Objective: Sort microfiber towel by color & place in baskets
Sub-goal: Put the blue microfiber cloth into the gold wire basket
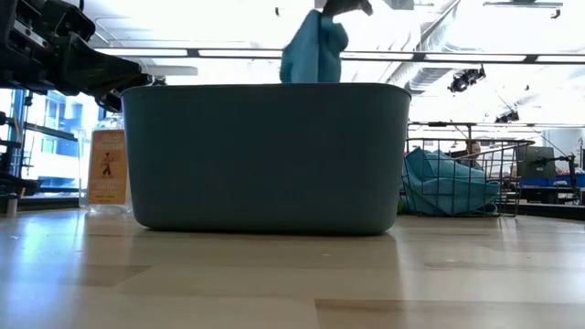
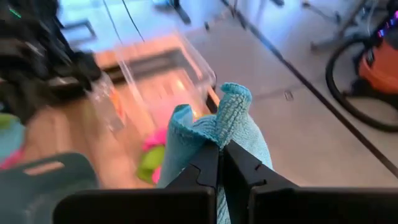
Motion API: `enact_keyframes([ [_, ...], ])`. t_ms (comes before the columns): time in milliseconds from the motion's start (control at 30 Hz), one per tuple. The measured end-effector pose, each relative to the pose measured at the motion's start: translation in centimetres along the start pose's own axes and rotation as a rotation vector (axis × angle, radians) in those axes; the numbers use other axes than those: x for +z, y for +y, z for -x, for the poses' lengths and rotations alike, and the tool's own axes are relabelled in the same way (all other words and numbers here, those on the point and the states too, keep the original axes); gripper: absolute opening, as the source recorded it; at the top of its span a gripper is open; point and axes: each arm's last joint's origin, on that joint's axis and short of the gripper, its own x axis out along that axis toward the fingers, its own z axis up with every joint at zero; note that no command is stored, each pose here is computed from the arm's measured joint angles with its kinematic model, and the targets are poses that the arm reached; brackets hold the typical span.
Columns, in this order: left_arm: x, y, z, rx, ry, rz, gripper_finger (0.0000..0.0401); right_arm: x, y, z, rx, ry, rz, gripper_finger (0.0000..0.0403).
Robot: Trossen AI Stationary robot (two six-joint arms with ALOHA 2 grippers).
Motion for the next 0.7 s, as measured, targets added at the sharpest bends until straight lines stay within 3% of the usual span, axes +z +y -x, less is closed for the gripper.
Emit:
enact_keyframes([
  [233, 0.0, 0.0, 0.0, 0.0, 0.0, 0.0, 0.0, 0.4, 0.0, 5.8, 0.045, -0.113, -0.012, 0.0],
  [367, 0.0, 0.0, 0.0, 0.0, 0.0, 0.0, 0.0, 0.2, 0.3, 8.9, 0.149, -0.16, -0.027, 0.0],
  [700, 0.0, 0.0, 0.0, 0.0, 0.0, 0.0, 0.0, -2.9, 1.5, 15.5, 0.196, -0.055, -0.052, 0.0],
])
